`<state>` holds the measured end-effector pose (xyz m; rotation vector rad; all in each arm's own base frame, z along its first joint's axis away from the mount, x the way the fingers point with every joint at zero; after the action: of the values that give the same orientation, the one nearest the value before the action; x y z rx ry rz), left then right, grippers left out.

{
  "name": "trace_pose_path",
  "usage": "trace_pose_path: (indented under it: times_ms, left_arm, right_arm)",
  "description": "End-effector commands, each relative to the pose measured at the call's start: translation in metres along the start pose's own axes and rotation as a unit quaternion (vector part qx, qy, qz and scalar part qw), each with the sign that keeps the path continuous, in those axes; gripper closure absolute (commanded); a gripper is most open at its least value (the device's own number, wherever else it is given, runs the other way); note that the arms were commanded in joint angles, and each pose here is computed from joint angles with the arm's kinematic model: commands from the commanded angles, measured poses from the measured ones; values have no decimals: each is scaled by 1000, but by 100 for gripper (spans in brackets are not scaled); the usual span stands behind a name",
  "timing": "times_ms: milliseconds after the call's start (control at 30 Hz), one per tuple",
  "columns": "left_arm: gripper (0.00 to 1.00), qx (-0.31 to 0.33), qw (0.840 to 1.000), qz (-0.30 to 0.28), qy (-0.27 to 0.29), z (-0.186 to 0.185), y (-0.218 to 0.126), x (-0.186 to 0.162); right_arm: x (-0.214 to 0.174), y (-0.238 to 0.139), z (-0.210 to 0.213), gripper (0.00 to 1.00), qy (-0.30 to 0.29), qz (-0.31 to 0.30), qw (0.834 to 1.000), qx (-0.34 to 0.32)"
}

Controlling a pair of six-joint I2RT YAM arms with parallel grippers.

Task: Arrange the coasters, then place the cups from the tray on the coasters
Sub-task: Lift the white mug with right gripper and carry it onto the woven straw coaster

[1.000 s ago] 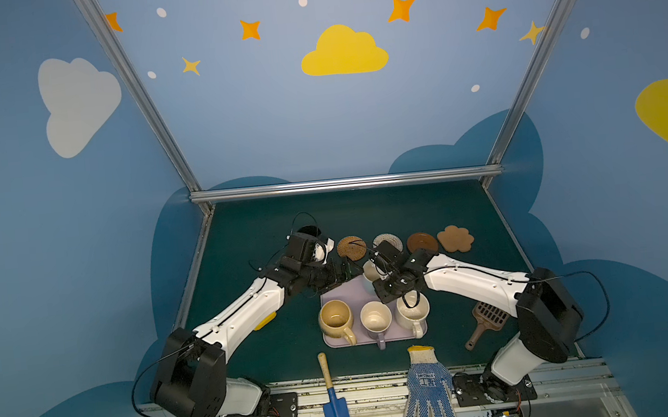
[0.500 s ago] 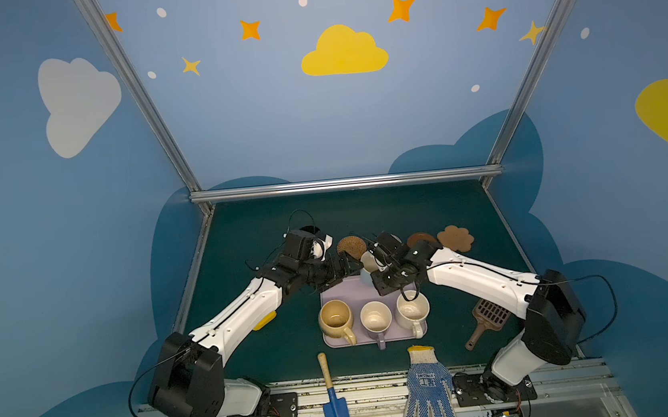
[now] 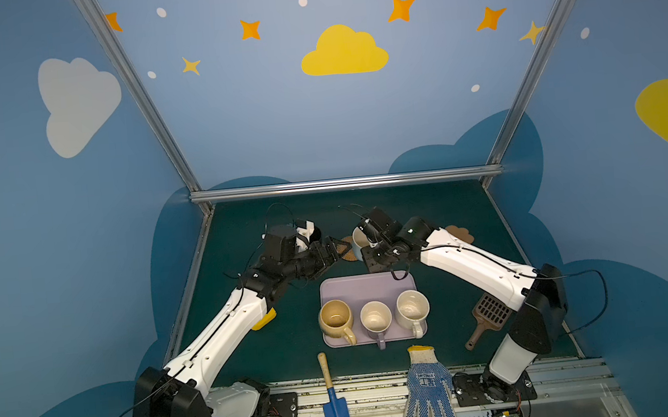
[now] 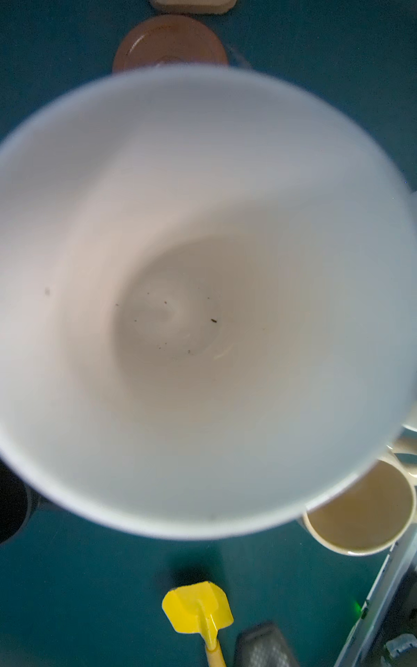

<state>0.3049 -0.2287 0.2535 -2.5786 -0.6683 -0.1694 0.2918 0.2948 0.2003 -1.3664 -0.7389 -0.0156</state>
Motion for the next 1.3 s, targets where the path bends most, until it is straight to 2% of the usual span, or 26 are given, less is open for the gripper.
trace_pose_path:
  times_ms: [0,200,700,1067,1267]
  left_arm:
    - [1,-22,999,-25,1,-11,-6,11]
    - [1,-26,999,-34,-10,-12,-3,22]
    - [1,32,995,-90,-39,20,-3,56]
    - [1,48,993,-93,-60,43,6,63]
    - [1,78,990,-104,-45,55,4,63]
  right_arm:
    - [22,-15,-1,100,19,-32,999,-10]
    - [33,-12,-5,100,53,-17,998,-38]
    - [67,14,9,100,70,-6,997,-29]
    - [69,52,8,100,92,33,995,-14]
    - [68,70,1,100,98,46,993,-43]
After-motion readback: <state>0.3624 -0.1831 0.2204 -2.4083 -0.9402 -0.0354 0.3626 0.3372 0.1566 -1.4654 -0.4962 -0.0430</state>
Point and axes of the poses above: each gripper's point midway between its finger pads, its own y axis out along the fingers, its own z axis along the line the jaws close on, x = y × z, the point moved 1 cm from there along -y, back along the fingers, and after that the axes turned 7 degrees about -y, right-handed, at the moved point
